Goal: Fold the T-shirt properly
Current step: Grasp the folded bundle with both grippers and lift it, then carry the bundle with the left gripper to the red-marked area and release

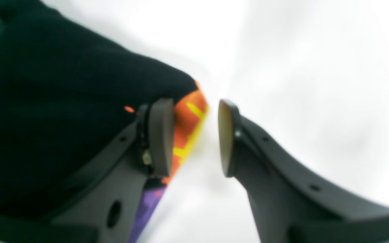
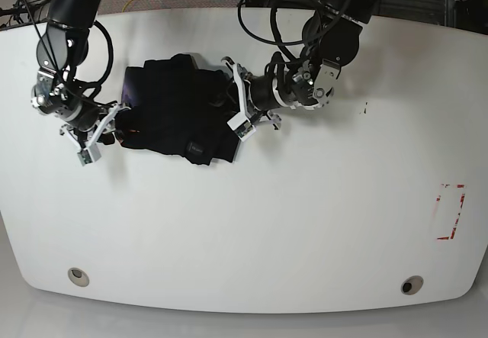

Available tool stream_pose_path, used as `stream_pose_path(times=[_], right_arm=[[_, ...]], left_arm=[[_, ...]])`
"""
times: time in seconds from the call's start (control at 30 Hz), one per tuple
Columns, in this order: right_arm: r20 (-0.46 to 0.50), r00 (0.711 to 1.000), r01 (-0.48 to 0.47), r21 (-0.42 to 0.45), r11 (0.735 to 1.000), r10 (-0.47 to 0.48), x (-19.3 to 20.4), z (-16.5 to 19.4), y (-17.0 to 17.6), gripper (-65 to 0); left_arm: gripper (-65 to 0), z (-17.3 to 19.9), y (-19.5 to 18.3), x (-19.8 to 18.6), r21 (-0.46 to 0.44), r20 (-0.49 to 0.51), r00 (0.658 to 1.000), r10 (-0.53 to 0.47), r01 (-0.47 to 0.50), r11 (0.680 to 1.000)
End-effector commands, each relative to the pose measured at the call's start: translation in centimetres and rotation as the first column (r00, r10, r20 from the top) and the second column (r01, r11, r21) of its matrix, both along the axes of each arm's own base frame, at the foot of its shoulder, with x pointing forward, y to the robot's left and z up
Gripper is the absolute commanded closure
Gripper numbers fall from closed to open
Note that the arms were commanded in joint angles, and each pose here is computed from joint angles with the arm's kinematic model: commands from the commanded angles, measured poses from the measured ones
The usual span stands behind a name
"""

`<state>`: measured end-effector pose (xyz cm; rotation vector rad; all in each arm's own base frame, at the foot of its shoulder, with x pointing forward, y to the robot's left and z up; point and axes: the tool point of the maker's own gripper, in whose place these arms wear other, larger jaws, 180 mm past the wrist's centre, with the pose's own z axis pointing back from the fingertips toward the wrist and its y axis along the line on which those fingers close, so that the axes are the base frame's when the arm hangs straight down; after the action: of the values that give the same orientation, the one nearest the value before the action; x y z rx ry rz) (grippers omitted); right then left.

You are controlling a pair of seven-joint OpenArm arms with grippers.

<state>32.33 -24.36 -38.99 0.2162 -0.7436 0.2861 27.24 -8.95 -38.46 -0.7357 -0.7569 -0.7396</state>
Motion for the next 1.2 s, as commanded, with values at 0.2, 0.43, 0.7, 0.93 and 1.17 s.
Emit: stream_pose_path(times=[0.2,0.43,0.7,0.93,1.17], right_arm=[[-0.010,1.000,-0.024,-0.041,0.999,0.024,-0.3,-1.9,0.6,-20.3],[-0.039,0.996,-0.089,-0.083,0.993,0.086,-4.0,-1.8,2.8,-20.3],[-0.049,0.981,-0.192,-0.062,0.979,0.190,-7.1,-0.8,9.0,-20.3],[-0.038,0.940,-0.339,0.013,0.941,0.339,-8.8,0.1,16.9,-20.3],[-0.004,0.907,-0.419,0.096,0.903,0.421,-8.5,1.4,23.1,-20.3]], left_arm=[[-11.4,0.1,3.0,3.3,0.027,0.032,0.998,0.052,-0.053,0.998],[-11.4,0.0,7.5,6.7,0.076,0.056,0.988,0.141,-0.145,0.986],[-11.4,0.9,11.1,9.7,0.109,0.094,0.975,0.202,-0.212,0.971],[-11.4,4.5,12.5,11.7,0.099,0.182,0.956,0.229,-0.250,0.963],[-11.4,7.8,13.3,11.3,0.108,0.259,0.936,0.237,-0.272,0.956]])
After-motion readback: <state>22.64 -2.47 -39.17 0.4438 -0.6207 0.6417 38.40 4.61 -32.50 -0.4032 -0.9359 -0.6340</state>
